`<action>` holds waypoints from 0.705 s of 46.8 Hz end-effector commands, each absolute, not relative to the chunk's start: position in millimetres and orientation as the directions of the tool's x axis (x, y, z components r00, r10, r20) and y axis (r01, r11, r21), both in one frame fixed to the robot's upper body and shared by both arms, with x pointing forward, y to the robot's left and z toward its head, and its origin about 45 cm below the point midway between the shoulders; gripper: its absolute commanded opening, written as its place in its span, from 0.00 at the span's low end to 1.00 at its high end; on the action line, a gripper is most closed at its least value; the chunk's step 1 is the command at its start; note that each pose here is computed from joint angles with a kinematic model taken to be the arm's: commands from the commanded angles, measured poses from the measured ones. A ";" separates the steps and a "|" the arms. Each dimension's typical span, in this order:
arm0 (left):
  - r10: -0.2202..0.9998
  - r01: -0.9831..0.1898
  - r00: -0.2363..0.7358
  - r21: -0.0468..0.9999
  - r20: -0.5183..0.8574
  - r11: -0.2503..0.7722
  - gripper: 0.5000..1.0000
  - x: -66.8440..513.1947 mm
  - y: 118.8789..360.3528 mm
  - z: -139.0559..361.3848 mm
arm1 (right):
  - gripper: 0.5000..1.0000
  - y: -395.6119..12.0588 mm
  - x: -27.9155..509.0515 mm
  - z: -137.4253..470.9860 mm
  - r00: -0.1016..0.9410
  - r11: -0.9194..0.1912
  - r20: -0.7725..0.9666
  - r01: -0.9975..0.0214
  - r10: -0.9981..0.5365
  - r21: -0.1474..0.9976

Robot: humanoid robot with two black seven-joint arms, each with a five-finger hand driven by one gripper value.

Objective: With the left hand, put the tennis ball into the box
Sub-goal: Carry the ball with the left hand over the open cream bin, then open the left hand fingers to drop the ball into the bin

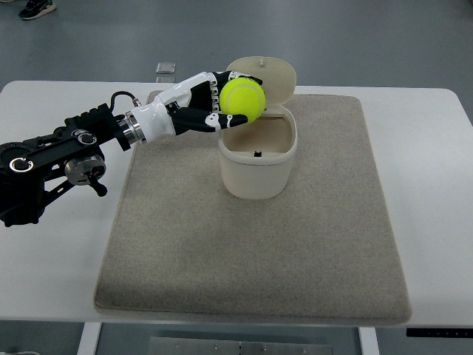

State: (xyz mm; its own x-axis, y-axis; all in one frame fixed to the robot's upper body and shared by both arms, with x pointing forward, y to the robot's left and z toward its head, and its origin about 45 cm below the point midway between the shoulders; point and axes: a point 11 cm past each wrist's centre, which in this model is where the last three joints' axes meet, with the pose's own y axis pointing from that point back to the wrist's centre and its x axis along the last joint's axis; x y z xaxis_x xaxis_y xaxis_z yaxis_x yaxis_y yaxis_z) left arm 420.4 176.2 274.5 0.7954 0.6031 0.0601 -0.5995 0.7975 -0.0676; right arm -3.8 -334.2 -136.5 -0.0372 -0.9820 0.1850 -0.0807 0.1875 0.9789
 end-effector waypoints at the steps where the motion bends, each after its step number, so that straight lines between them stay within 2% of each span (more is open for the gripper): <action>1: 0.603 -0.599 0.795 -0.068 0.061 0.798 0.62 420.5 176.3 274.9 | 0.80 -334.3 -3.8 -136.5 -0.037 0.188 0.186 -0.081 -0.982 0.979; 8: 0.604 -0.600 0.795 -0.069 0.060 0.797 0.76 420.6 176.4 275.0 | 0.80 -334.2 -3.8 -136.5 -0.037 0.187 0.184 -0.081 -0.982 0.979; 18: 0.600 -0.597 0.798 -0.069 0.059 0.800 0.76 419.5 174.7 274.6 | 0.80 -334.3 -3.8 -136.5 -0.037 0.188 0.186 -0.081 -0.982 0.979; 33: 0.600 -0.595 0.798 -0.090 0.047 0.798 0.64 417.1 174.3 279.4 | 0.80 -334.2 -3.8 -136.5 -0.037 0.187 0.184 -0.081 -0.982 0.979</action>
